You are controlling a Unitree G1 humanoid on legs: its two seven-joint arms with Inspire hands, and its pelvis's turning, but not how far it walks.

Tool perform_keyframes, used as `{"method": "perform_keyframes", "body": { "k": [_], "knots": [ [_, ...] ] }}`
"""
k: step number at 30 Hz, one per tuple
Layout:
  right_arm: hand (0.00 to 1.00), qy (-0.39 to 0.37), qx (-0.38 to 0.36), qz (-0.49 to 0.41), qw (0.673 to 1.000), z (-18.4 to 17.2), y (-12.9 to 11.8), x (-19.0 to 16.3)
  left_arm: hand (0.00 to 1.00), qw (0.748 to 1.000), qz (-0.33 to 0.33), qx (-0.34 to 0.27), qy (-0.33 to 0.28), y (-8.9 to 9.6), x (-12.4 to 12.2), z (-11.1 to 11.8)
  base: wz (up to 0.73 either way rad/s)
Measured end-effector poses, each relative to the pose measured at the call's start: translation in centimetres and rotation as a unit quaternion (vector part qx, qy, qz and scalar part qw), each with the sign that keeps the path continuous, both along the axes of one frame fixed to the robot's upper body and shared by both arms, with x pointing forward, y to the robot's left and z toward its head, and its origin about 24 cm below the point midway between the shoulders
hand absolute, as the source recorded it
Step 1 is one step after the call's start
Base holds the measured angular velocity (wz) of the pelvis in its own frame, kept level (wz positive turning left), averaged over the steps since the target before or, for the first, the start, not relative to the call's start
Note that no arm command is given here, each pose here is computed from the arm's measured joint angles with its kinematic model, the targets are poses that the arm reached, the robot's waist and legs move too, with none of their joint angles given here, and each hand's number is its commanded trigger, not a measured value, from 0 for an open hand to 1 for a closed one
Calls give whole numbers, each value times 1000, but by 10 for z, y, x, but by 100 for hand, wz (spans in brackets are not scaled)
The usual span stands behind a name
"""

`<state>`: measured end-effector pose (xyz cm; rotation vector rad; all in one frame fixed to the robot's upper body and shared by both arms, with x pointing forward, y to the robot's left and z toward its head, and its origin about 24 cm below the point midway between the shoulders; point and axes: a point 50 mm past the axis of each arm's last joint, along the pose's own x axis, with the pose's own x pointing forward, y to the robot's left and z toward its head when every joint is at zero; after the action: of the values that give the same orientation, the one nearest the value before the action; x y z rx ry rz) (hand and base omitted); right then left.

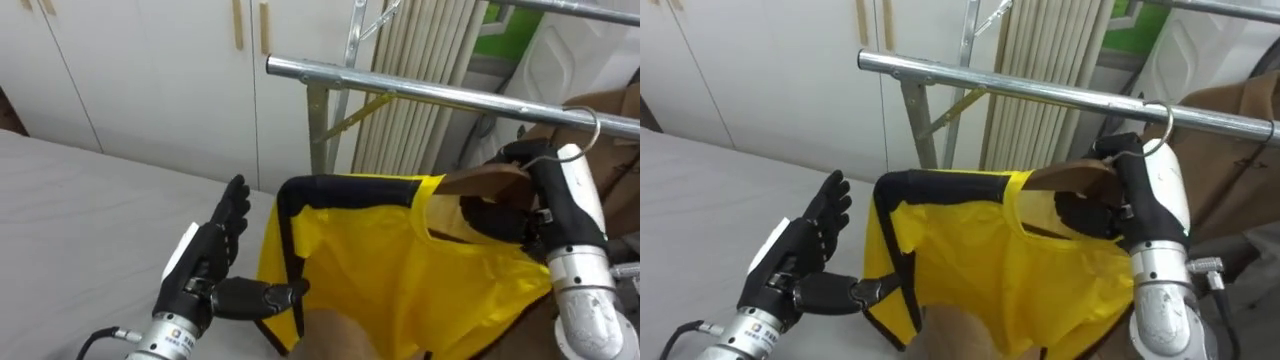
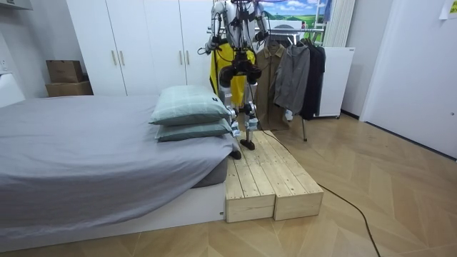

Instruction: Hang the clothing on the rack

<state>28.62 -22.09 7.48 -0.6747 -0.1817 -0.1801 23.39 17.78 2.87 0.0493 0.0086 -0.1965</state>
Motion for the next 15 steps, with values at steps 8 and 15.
{"method": "perform_keyframes", "body": {
  "k": [8,15],
  "knots": [
    [100,36,34,-3,999,-2,-9,17,0,1000,-4,1,1,0,0,0,3],
    [100,69,59,9,996,-7,-14,27,0,1000,-10,4,11,-1,0,-2,3]
  ]
}}
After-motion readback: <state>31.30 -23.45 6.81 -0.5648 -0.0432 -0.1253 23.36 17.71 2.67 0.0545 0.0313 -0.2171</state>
